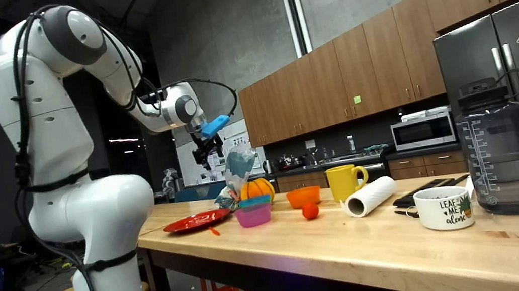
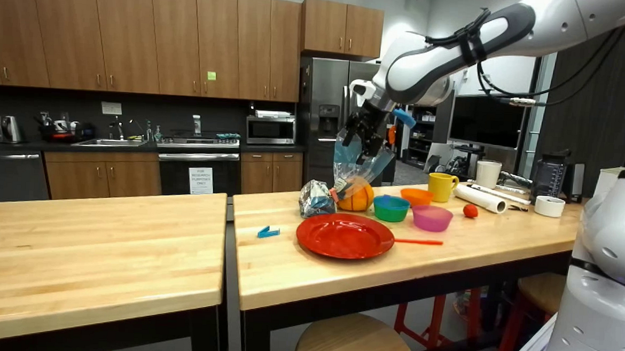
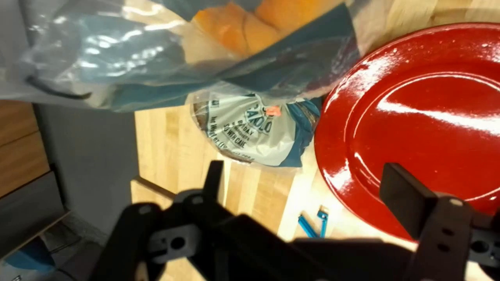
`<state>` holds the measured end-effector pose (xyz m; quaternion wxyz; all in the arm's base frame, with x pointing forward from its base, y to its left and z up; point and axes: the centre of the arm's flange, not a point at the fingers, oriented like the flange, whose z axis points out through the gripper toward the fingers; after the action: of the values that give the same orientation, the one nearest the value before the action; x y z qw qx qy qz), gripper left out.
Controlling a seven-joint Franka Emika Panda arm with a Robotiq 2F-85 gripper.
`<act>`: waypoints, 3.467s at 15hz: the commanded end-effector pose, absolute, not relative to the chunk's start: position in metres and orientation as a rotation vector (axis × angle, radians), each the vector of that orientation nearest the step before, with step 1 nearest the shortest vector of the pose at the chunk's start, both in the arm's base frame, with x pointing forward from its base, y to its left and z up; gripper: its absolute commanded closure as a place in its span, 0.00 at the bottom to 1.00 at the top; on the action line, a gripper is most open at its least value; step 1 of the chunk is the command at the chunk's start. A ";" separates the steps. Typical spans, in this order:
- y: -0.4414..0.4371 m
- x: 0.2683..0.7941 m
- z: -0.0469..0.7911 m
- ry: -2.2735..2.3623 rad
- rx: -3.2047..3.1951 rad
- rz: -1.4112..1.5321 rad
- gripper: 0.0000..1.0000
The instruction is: Shift the plastic to the right
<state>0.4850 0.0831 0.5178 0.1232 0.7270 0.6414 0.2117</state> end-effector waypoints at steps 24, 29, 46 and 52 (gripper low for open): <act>0.091 0.571 0.410 2.002 1.916 0.198 0.86; 0.084 0.570 0.427 1.976 1.977 0.260 1.00; -0.017 0.498 0.564 1.514 2.330 0.775 1.00; -0.076 0.455 0.584 1.284 2.420 0.820 1.00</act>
<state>0.4858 -0.0540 0.5740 0.1334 0.8221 0.4819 0.2723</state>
